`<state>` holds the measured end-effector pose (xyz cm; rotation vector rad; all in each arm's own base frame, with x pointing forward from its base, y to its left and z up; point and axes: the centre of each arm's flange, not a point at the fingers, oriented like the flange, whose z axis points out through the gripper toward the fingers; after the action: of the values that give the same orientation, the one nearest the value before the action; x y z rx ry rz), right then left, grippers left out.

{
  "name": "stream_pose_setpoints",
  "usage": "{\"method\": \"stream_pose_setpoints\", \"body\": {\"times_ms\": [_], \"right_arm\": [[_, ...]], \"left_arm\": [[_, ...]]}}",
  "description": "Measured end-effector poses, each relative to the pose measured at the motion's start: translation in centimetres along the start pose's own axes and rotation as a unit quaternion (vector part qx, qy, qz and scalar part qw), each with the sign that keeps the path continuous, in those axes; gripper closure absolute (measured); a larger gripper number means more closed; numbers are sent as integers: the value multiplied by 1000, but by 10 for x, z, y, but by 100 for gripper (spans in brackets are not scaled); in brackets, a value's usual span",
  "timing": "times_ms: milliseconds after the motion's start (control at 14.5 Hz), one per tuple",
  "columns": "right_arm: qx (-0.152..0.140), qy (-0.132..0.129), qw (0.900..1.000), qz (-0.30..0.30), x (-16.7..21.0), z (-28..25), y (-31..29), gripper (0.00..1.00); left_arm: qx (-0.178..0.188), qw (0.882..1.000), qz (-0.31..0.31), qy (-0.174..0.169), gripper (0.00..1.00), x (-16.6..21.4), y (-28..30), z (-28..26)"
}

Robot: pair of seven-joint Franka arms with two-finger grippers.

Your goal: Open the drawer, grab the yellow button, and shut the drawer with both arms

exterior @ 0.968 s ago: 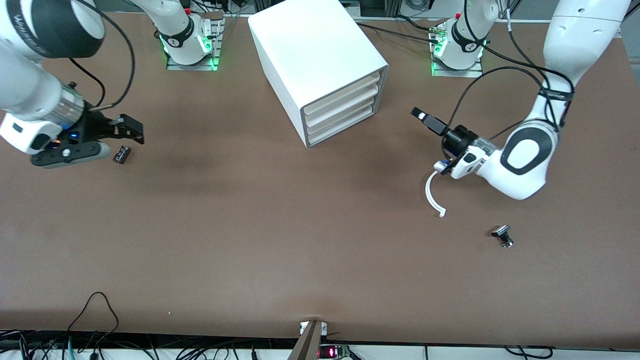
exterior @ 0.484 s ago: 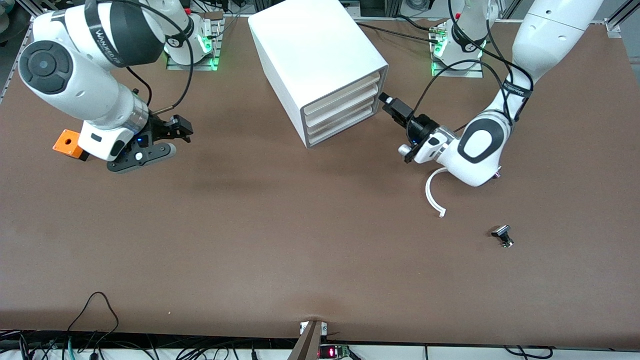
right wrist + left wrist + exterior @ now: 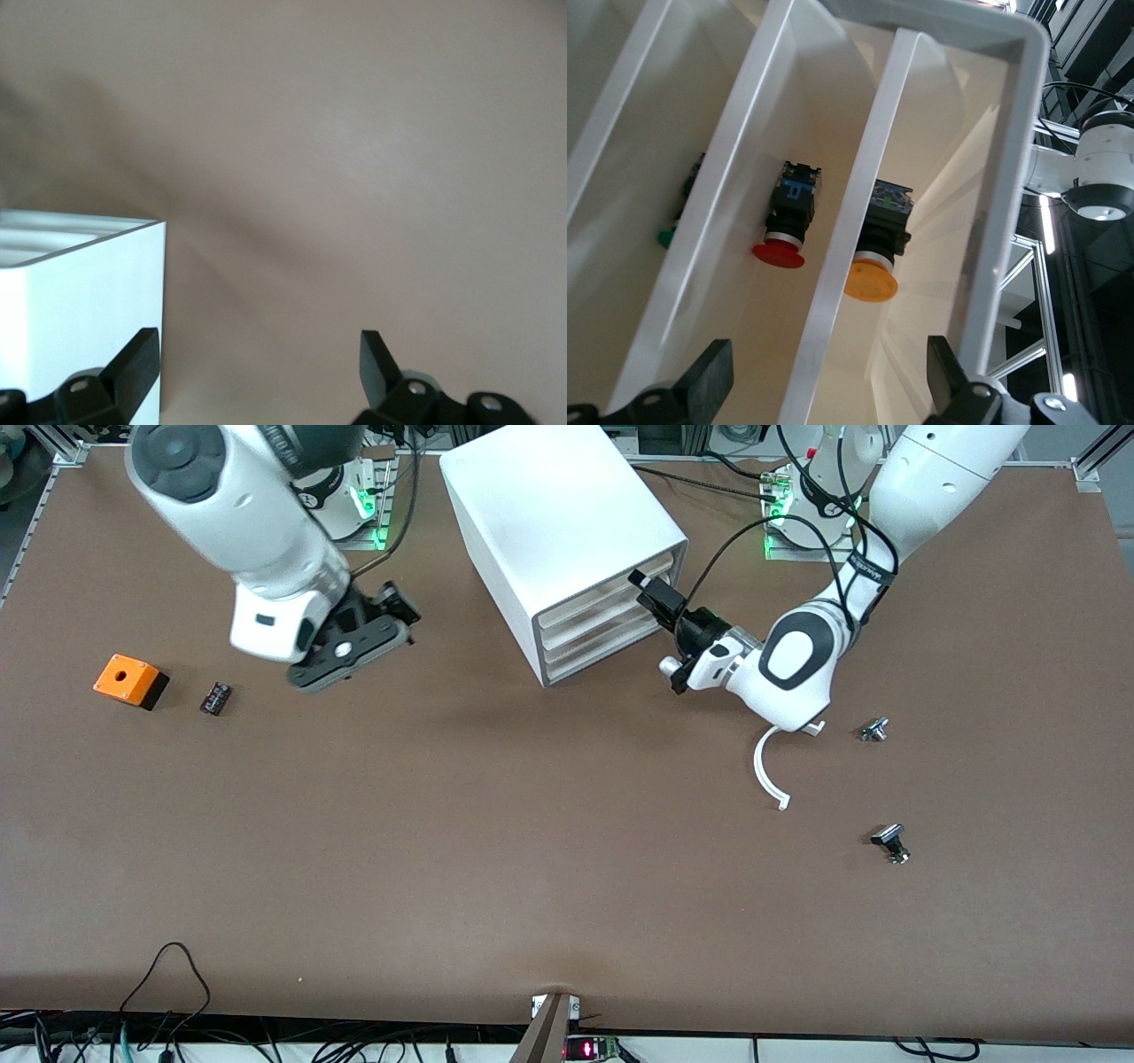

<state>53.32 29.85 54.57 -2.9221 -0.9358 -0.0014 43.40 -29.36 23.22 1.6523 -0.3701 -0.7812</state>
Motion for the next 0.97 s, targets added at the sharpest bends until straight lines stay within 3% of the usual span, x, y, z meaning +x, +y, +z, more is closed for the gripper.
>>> {"method": "stream_pose_setpoints", "body": {"times_ms": [207, 484, 691, 761, 968], "right_arm": [[-1, 1, 993, -118, 2, 2, 0, 0], [-1, 1, 976, -217, 11, 12, 2, 0], [-2, 6, 964, -265, 17, 15, -27, 0], [-3, 9, 960, -278, 18, 16, -36, 0], [-3, 8, 945, -327, 24, 27, -78, 0]], "left_arm": [[0, 1000, -1, -1, 7, -2, -3, 4], [-1, 1000, 19, -4, 44, -2, -4, 8], [5, 999, 53, 3, 78, -2, -6, 8], [5, 998, 68, 3, 85, -1, -6, 8], [12, 997, 77, 15, 85, -1, -7, -2]]}}
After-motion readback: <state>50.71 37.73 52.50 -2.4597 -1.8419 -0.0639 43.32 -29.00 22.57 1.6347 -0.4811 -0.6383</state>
